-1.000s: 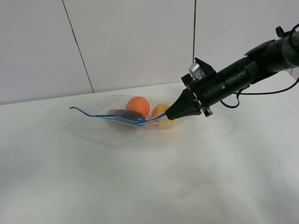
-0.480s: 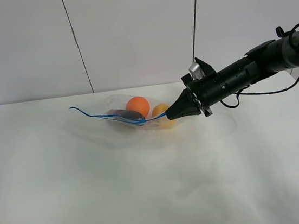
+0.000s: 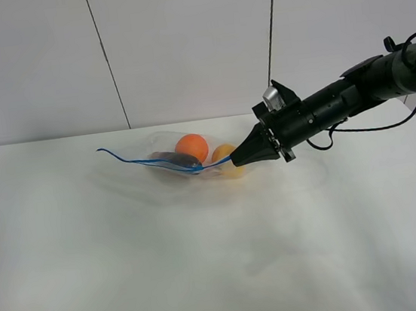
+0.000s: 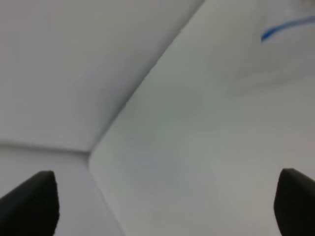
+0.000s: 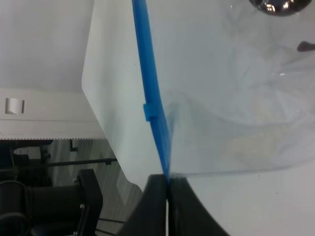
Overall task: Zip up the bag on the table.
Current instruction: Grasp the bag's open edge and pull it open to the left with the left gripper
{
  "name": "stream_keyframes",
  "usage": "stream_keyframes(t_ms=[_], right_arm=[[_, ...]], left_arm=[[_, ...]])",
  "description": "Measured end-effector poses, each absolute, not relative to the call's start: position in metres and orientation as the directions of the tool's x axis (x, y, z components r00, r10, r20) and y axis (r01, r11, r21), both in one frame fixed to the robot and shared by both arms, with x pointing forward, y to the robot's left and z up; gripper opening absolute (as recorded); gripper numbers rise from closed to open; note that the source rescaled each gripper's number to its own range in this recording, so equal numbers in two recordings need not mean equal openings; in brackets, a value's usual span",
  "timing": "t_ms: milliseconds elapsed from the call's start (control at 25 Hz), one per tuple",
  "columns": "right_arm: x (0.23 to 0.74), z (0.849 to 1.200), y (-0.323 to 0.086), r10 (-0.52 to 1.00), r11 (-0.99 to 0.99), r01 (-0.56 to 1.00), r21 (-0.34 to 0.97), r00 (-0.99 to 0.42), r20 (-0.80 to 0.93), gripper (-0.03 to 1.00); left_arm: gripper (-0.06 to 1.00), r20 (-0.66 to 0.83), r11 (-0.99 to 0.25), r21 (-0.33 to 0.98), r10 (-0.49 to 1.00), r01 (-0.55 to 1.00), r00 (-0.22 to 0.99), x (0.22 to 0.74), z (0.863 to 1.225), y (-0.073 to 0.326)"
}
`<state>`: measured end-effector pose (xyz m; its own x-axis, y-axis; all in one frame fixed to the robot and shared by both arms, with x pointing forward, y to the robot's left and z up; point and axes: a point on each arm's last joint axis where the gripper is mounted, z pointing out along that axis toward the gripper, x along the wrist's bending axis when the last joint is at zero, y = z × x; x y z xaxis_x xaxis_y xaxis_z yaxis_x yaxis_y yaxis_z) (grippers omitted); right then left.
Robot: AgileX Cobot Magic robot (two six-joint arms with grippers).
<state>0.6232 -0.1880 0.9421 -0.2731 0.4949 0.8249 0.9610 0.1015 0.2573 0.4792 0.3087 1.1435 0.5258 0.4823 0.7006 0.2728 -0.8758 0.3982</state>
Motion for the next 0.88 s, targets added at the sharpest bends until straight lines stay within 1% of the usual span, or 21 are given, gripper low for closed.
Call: stream_keyframes(t_ms=[80, 200, 440, 680, 880], right_arm=[[0.623, 0.942, -0.188, 0.495, 0.101, 0.961, 0.257, -0.273, 0.825, 0.00], [0.623, 0.942, -0.188, 0.494, 0.101, 0.961, 0.257, -0.273, 0.825, 0.00], [0.623, 0.942, -0.188, 0.494, 0.099, 0.961, 0.257, -0.272, 0.826, 0.00], [0.623, 0.942, -0.188, 0.492, 0.097, 0.961, 0.257, -0.271, 0.827, 0.00], [0.623, 0.942, -0.188, 0.492, 0.097, 0.961, 0.257, -0.271, 0.827, 0.00]], left_arm=[[1.00, 0.705, -0.905, 0.386, 0.415, 0.181, 0.575, 0.484, 1.140, 0.297], [1.00, 0.685, -0.897, 0.437, 0.378, 0.064, 0.623, 0.487, 1.138, 0.274], [1.00, 0.675, -0.879, 0.453, 0.227, -0.151, 0.702, 0.484, 1.130, 0.218], [1.00, 0.698, -0.842, 0.451, 0.125, -0.297, 0.705, 0.485, 1.115, 0.164], [1.00, 0.670, -0.825, 0.441, 0.042, -0.353, 0.741, 0.492, 1.082, 0.120]])
